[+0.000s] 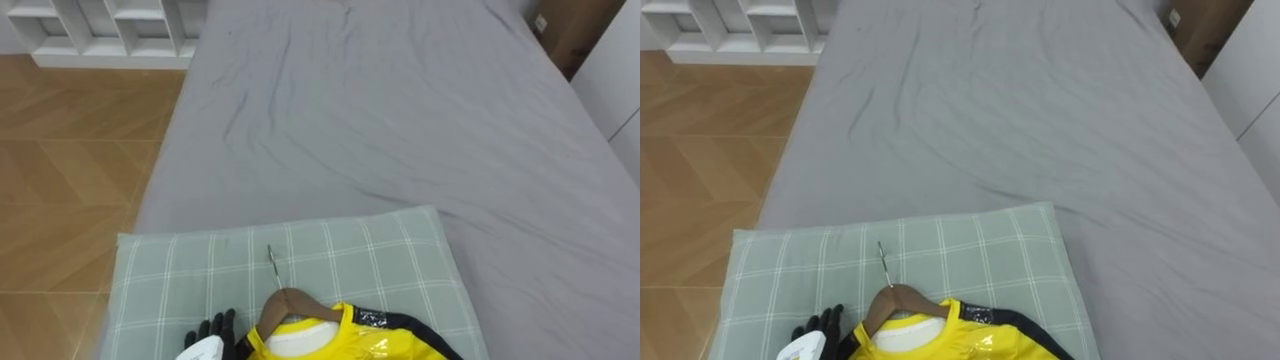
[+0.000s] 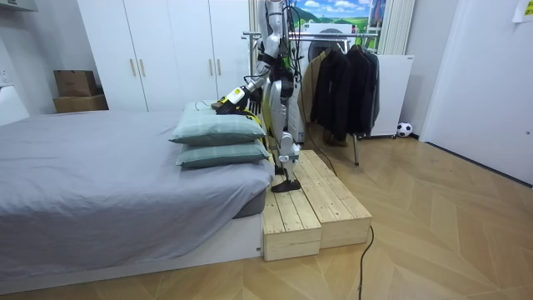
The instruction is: Hang clothes
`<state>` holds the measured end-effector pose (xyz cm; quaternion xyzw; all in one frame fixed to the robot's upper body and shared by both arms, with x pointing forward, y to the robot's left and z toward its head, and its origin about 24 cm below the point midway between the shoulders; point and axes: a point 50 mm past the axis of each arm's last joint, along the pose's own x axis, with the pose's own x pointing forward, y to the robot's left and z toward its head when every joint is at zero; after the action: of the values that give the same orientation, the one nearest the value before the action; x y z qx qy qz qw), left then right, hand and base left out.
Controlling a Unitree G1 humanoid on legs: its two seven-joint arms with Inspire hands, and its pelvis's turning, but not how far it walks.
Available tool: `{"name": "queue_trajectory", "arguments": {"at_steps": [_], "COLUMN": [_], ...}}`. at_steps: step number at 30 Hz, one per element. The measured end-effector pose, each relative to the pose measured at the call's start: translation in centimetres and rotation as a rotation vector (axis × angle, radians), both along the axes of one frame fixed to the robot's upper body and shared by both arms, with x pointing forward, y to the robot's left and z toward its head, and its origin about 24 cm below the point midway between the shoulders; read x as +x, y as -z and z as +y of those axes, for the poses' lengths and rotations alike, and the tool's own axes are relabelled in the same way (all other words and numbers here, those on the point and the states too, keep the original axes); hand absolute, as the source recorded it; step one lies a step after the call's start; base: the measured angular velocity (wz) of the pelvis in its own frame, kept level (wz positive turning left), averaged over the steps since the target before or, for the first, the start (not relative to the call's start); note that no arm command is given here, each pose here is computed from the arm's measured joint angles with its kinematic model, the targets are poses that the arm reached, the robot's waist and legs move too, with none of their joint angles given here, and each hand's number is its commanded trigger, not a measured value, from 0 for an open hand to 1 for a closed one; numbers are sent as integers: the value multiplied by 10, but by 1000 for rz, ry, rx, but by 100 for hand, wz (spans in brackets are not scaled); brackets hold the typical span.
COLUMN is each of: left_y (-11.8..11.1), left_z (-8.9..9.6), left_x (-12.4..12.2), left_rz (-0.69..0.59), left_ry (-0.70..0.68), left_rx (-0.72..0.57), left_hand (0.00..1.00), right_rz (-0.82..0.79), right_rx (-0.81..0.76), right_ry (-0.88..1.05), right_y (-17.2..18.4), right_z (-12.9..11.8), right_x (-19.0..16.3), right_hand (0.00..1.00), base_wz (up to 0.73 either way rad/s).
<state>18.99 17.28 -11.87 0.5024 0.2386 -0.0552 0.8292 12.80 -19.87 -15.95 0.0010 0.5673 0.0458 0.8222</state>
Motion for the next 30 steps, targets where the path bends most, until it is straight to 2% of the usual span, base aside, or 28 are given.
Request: {"name": "queue_trajectory", "arguments": {"at_steps": [30], "left_y": [-5], "left_z": [1], "left_x": [9], "left_rz": [-32], "left_ry": [-9], "left_rx": [2], "left_hand": [0], "right_rz": [0], "right_rx": [0], "right_ry": [-2], "right_y": [0], "right_z": [1], "right_x": [0], "right_hand": [0], "base_wz": [0]}}
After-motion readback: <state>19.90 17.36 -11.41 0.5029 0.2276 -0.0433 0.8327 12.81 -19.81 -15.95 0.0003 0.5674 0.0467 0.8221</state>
